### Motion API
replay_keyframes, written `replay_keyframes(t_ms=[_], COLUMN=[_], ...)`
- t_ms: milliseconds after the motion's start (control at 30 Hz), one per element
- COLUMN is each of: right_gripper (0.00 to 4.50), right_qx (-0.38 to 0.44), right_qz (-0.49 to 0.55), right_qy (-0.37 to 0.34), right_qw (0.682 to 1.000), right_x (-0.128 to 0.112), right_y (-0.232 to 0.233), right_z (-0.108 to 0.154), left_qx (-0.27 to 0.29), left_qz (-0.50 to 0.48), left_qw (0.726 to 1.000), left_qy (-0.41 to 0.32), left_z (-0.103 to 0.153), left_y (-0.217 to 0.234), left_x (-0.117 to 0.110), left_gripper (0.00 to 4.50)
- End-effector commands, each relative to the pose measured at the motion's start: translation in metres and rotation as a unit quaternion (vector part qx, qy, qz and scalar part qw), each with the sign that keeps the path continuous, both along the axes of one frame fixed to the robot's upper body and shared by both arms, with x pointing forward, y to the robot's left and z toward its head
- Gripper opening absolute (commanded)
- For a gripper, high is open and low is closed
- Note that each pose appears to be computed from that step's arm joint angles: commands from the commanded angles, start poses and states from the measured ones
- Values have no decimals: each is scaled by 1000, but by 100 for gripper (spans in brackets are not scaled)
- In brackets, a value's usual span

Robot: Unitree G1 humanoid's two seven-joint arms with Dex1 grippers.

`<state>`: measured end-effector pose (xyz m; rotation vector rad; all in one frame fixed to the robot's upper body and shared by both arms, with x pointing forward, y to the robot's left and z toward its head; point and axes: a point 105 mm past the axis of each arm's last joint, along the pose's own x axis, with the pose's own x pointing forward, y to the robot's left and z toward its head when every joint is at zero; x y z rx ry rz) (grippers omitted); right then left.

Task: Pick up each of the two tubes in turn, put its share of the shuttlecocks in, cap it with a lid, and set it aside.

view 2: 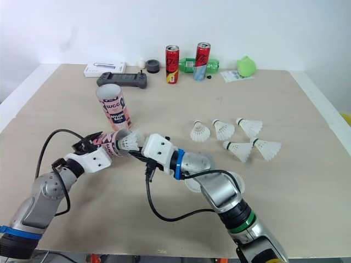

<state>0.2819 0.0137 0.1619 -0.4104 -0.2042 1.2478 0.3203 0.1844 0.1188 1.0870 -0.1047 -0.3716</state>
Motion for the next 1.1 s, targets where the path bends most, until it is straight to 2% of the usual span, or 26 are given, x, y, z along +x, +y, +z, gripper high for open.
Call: replay_keyframes(t_ms=[33, 167, 200, 267, 367, 500, 833, 1067, 1100], right_gripper=[176, 374, 439, 446, 446, 446, 446, 446, 423], right_qx=[34, 75, 80, 89, 63, 57, 64, 92, 94], right_qz=[19, -31, -55, -138, -291, -390, -487, -502, -504], right_qy=[-9, 26, 30, 31, 23, 41, 62, 74, 76], right_qw=[999, 996, 995, 986, 954, 918, 869, 857, 855], right_x=[-12, -16, -15, -5, 18, 37, 92, 111, 114], right_y=[-5, -32, -40, -59, -93, -109, -127, -127, -127], right_z=[21, 26, 24, 20, -1, -19, -35, -33, -33], left_qx=[-10, -30, -32, -37, -38, -38, -41, -47, -48], left_qz=[-25, -32, -32, -30, -29, -33, -39, -33, -33], left_qw=[999, 999, 998, 998, 998, 998, 998, 998, 998], left_qy=[24, 33, 33, 34, 35, 36, 32, 30, 29], left_z=[-10, -10, -9, -9, -8, -8, -8, -6, -6], left_y=[-13, -17, -18, -17, -17, -20, -25, -25, -25], left_x=[-7, -9, -9, -9, -7, -5, -1, -2, -2], left_gripper=[318, 318, 318, 318, 318, 318, 318, 318, 318])
